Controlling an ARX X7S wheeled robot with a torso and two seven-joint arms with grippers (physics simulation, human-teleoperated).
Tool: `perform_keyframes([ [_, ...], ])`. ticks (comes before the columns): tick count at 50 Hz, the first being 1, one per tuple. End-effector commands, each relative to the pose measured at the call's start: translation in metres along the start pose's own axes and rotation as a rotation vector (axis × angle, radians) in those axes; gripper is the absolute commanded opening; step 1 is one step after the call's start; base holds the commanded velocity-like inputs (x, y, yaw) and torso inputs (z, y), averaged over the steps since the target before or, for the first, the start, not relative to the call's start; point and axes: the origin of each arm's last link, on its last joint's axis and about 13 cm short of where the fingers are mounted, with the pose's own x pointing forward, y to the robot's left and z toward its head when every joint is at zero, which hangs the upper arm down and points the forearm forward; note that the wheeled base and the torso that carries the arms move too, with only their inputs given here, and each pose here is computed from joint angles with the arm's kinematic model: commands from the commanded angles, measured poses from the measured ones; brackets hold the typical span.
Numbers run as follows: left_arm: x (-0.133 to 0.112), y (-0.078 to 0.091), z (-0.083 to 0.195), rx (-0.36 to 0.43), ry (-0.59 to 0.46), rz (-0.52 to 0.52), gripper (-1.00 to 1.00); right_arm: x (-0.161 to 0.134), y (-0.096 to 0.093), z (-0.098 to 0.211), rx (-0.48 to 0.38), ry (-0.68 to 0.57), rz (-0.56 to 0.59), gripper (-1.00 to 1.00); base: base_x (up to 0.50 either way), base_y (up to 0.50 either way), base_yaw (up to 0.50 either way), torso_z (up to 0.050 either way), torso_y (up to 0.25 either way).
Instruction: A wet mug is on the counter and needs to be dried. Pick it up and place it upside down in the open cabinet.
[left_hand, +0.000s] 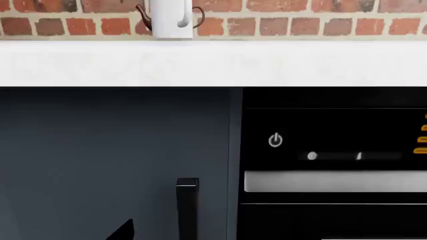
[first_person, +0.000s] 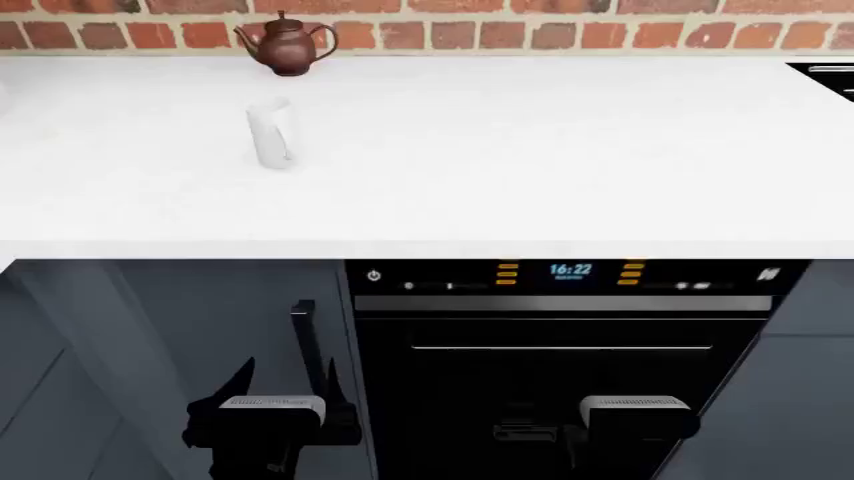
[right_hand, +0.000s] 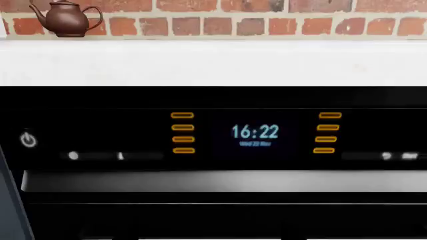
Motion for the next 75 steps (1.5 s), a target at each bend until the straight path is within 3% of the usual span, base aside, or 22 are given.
perform_keyframes([
  [1, -0.001, 0.0, 0.0, -0.004, -0.003, -0.005, 1.0, -0.001, 0.001, 0.0, -0.004, -0.004, 0.003, 1.0, 0.0, 0.0, 0.0, 0.0, 0.0],
  [10, -0.014, 0.0, 0.016, 0.01, -0.031, 0.005, 1.0, -0.008, -0.002, 0.017, -0.028, -0.056, -0.03, 1.0, 0.0, 0.0, 0.0, 0.013, 0.004],
  [22, -0.03, 0.007, 0.105, -0.049, -0.049, -0.036, 1.0, -0.022, -0.007, 0.11, -0.085, -0.178, -0.016, 1.0, 0.0, 0.0, 0.0, 0.05, 0.017],
  [30, -0.041, 0.013, 0.162, -0.011, -0.076, -0.101, 1.0, -0.033, -0.013, 0.172, -0.102, -0.244, 0.003, 1.0, 0.0, 0.0, 0.0, 0.05, 0.016],
  [32, -0.043, 0.022, 0.177, 0.034, -0.107, -0.003, 1.0, -0.031, -0.025, 0.185, -0.175, -0.291, -0.034, 1.0, 0.0, 0.0, 0.0, 0.05, 0.016],
  [34, -0.048, 0.025, 0.19, 0.014, -0.102, -0.007, 1.0, -0.034, -0.034, 0.208, -0.265, -0.402, -0.061, 1.0, 0.0, 0.0, 0.0, 0.05, 0.017],
  [36, -0.055, 0.025, 0.204, 0.019, -0.091, -0.072, 1.0, -0.043, -0.031, 0.22, -0.21, -0.402, -0.111, 1.0, 0.0, 0.0, 0.0, 0.05, 0.016],
  [38, -0.065, 0.024, 0.217, 0.018, -0.076, -0.161, 1.0, -0.056, -0.027, 0.227, -0.162, -0.31, -0.015, 1.0, 0.0, 0.0, 0.0, 0.05, 0.018],
  [43, -0.077, 0.029, 0.247, 0.033, -0.116, -0.159, 1.0, -0.065, -0.031, 0.251, -0.158, -0.347, -0.035, 1.0, 0.0, 0.0, 0.0, 0.05, 0.023],
  [48, -0.088, 0.034, 0.27, 0.035, -0.17, -0.15, 1.0, -0.072, -0.034, 0.27, -0.189, -0.385, -0.047, 1.0, 0.0, 0.0, 0.0, 0.05, 0.029],
  [57, -0.091, 0.046, 0.306, 0.029, -0.223, -0.111, 1.0, -0.087, -0.041, 0.296, -0.159, -0.403, -0.034, 1.0, 0.05, 0.27, 0.0, 0.006, 0.0],
  [75, -0.088, 0.049, 0.323, 0.083, -0.177, -0.077, 1.0, -0.085, -0.049, 0.306, -0.16, -0.373, -0.052, 1.0, 0.11, 0.41, 0.0, 0.0, 0.0],
])
